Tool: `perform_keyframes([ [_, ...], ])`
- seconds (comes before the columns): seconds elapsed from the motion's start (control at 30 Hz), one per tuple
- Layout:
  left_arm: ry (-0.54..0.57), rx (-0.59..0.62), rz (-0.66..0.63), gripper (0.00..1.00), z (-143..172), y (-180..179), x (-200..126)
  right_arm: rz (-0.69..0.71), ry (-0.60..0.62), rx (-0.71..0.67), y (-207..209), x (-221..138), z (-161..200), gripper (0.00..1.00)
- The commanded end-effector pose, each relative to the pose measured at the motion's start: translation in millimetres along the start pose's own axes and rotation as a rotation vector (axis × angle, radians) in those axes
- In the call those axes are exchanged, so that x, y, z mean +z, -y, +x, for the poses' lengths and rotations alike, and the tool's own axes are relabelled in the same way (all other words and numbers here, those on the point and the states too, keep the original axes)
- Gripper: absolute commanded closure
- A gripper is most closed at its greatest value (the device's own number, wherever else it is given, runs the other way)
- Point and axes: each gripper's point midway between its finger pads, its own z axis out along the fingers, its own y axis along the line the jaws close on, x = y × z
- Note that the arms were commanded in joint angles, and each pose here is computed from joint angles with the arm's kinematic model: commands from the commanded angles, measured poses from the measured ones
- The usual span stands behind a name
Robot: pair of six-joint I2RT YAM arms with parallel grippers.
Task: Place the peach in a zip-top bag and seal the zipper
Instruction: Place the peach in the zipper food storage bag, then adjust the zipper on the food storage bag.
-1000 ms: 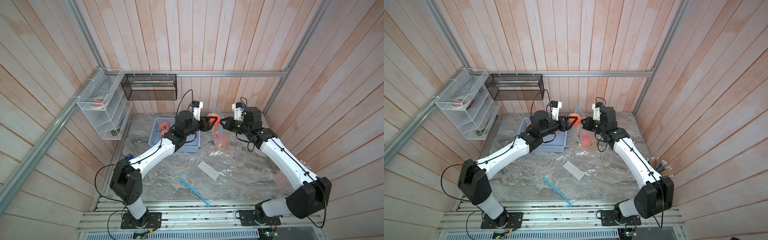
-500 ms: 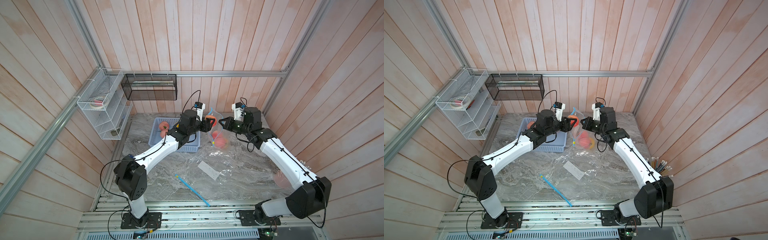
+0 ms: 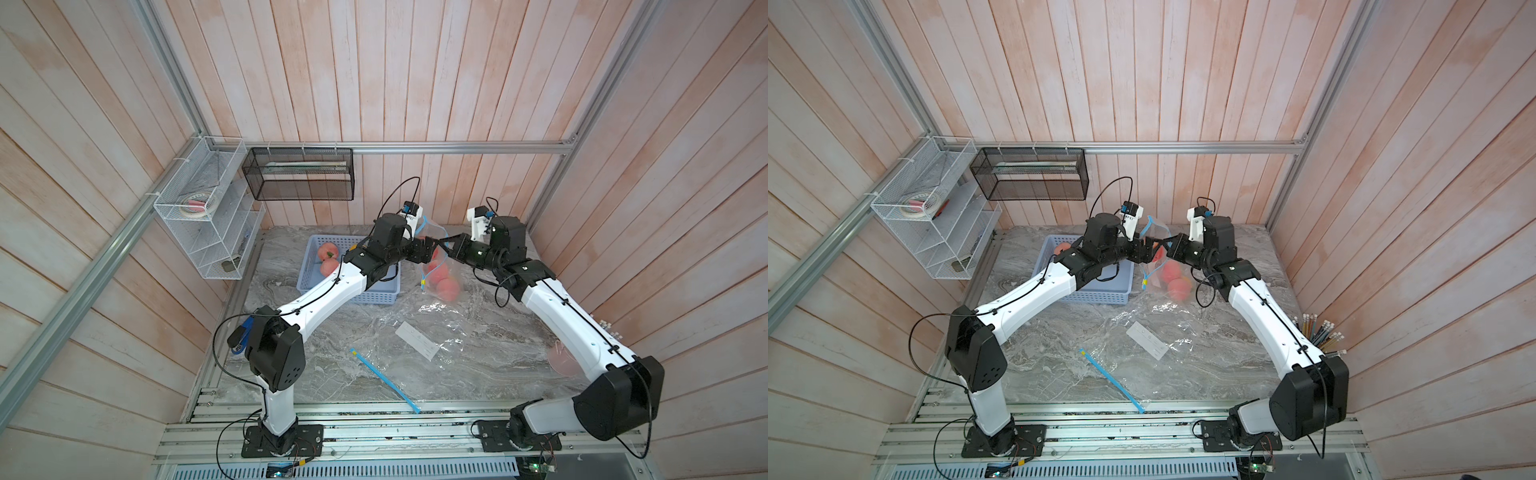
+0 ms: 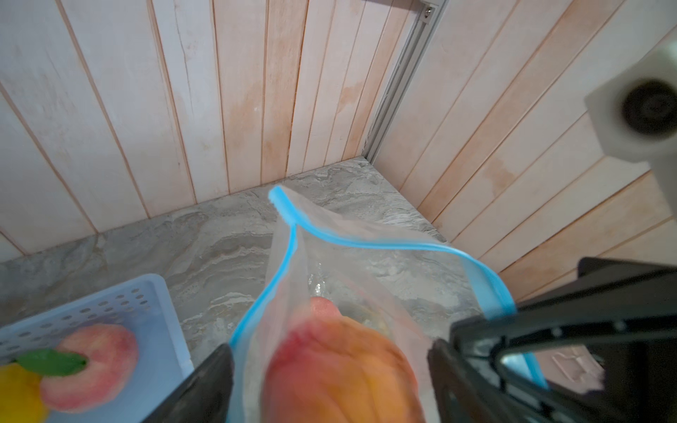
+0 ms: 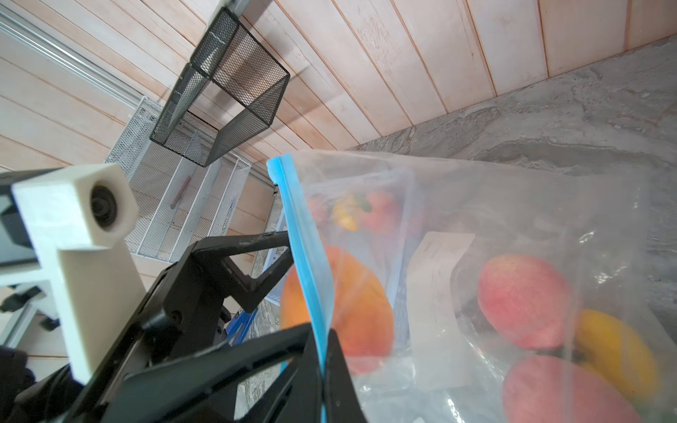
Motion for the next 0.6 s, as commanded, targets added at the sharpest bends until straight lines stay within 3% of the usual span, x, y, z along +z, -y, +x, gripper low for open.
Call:
perform_keyframes([
  [0.0, 0.041, 0.007, 0.034, 0.06, -21.6, 12.0, -12.5, -0.038, 0.051, 0.019, -7.5, -11.4, -11.7, 1.00],
  [0.2, 0.087, -0.009, 0.097, 0.01, -39.9, 26.9, -35.8, -0.019, 0.114, 0.084, 8.8, -18.4, -29.8, 1.00],
  [0.37, 0.166, 0.005, 0.136, 0.00, -50.8, 34.7, -65.9, 0.008, 0.209, 0.108, 17.5, -29.5, -70.4, 1.00],
  [0.57, 0.253, 0.070, 0.167, 0.00, -31.2, 36.7, -99.9, 0.018, 0.333, 0.193, 12.8, -44.9, -112.8, 1.00],
])
